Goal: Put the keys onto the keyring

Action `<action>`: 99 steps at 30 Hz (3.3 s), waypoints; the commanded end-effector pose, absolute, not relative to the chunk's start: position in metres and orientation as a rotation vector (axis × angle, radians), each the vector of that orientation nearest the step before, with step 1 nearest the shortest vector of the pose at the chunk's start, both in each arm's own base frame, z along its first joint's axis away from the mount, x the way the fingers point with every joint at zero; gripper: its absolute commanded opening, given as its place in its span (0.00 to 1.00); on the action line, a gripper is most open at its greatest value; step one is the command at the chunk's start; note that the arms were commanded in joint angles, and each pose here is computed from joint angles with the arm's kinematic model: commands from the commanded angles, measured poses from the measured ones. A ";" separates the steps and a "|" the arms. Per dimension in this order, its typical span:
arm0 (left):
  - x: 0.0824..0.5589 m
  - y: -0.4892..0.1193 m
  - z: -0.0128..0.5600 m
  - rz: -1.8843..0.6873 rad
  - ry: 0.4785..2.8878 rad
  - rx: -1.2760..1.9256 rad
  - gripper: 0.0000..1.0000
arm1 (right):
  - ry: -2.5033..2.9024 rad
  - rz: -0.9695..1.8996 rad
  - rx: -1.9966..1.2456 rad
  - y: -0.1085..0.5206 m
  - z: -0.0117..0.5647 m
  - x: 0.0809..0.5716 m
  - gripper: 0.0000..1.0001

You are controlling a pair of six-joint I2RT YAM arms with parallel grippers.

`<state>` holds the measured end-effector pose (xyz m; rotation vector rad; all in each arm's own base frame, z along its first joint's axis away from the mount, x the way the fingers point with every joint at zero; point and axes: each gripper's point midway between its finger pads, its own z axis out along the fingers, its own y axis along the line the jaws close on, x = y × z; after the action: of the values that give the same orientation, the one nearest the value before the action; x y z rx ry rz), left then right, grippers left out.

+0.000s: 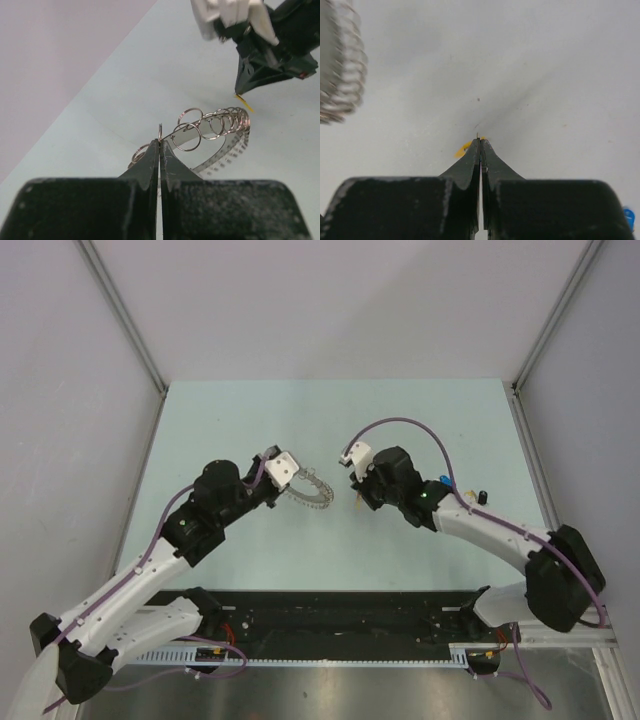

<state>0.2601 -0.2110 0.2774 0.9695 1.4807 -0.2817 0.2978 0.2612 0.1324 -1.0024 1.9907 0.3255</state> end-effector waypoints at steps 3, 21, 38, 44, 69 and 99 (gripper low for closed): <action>0.247 -0.230 0.295 -0.377 1.365 1.054 0.01 | 1.680 0.355 -0.957 0.268 0.204 0.294 0.00; 0.198 -0.266 0.267 -0.643 1.236 1.386 0.00 | 1.219 0.692 -1.152 0.274 0.260 0.212 0.00; 0.181 -0.288 0.268 -0.868 1.220 1.385 0.00 | 1.130 0.705 -1.228 0.287 0.264 0.190 0.00; 0.181 -0.292 0.270 -0.906 1.239 1.358 0.00 | 1.138 0.683 -1.225 0.287 0.262 0.192 0.00; 0.183 -0.292 0.268 -0.890 1.256 1.359 0.00 | 1.104 0.725 -1.240 0.294 0.266 0.185 0.00; 0.180 -0.292 0.267 -0.867 1.232 1.388 0.00 | 1.089 0.774 -1.261 0.298 0.264 0.177 0.00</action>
<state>0.1790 -0.2867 0.2350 1.3936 1.3557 -0.8912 0.1806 0.2932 0.2543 -1.2691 1.1408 0.7501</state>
